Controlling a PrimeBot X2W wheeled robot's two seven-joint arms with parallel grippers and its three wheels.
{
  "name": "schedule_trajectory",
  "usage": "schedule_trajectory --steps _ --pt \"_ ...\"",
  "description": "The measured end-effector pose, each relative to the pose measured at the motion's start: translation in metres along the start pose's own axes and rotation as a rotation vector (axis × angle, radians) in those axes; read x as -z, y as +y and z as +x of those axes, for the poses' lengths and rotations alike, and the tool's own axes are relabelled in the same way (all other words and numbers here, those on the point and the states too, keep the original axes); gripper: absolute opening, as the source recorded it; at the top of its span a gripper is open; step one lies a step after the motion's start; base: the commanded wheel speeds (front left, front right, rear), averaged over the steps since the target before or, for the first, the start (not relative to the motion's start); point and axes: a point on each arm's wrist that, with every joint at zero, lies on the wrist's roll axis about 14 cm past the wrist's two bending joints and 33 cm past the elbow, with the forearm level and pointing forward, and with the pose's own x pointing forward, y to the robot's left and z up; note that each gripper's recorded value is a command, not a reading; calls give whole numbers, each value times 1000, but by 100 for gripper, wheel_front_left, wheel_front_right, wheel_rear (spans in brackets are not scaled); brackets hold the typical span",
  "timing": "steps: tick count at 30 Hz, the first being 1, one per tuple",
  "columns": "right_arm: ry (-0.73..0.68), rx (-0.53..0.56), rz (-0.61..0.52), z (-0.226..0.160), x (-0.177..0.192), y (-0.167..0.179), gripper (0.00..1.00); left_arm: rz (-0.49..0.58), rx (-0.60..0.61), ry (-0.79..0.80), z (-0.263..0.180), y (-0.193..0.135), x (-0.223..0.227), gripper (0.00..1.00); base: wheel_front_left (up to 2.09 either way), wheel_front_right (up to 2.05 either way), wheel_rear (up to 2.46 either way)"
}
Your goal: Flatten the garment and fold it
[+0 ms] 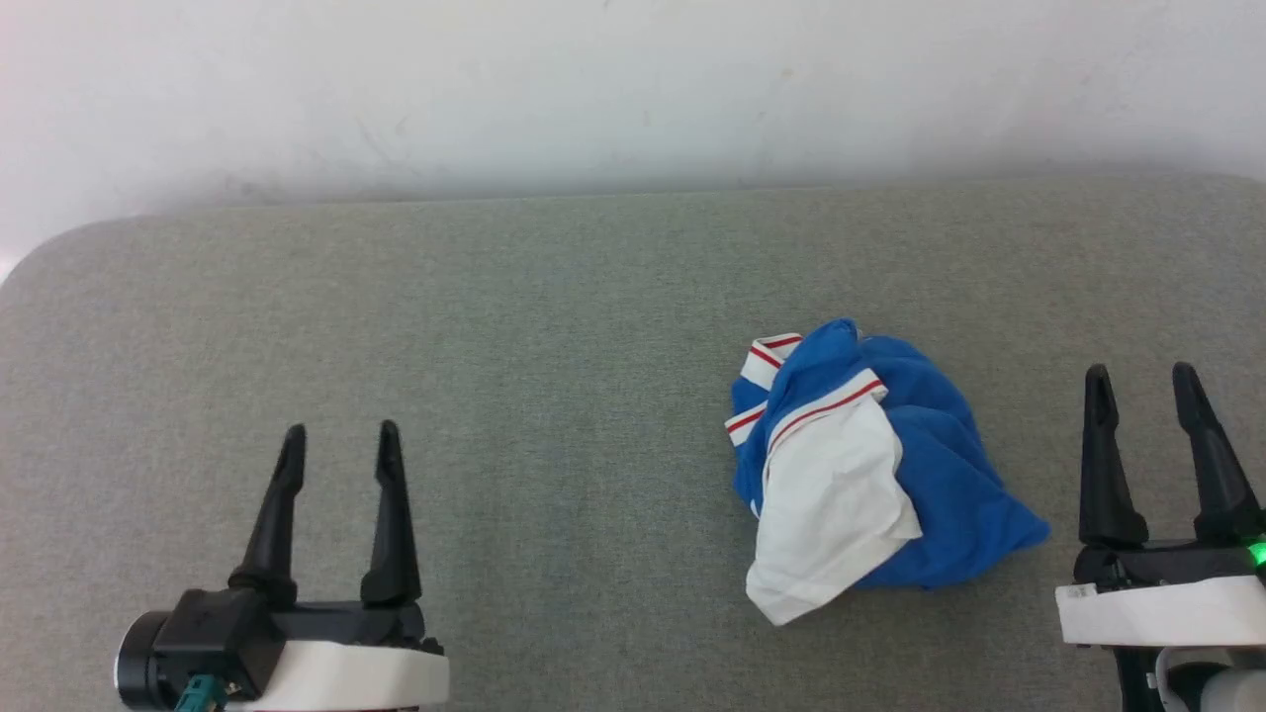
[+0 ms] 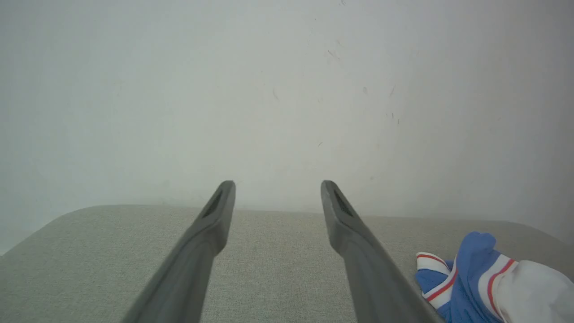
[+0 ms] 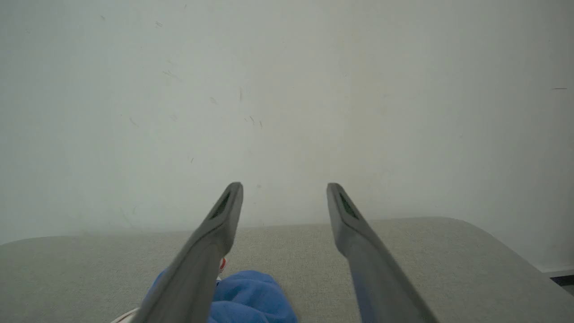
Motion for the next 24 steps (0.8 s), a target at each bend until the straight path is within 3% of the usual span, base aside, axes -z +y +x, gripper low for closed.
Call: schedule_trajectory --steps 4,9,15,19,24 --pt "63 -39 50 10 14 15 100 -12 4 -21 1 -2 -3 100 0 0 0" --pt "222 -160 25 49 24 47 100 -10 14 -18 6 -4 3 100 0 0 0" --pt "540 -191 -51 67 63 36 100 -27 15 5 11 -6 15 100 0 0 0" --pt "760 -159 -57 57 101 23 100 -30 9 29 10 -4 24 100 0 0 0" --pt "917 -126 -65 44 137 10 100 0 -6 54 7 5 32 100 0 0 0"
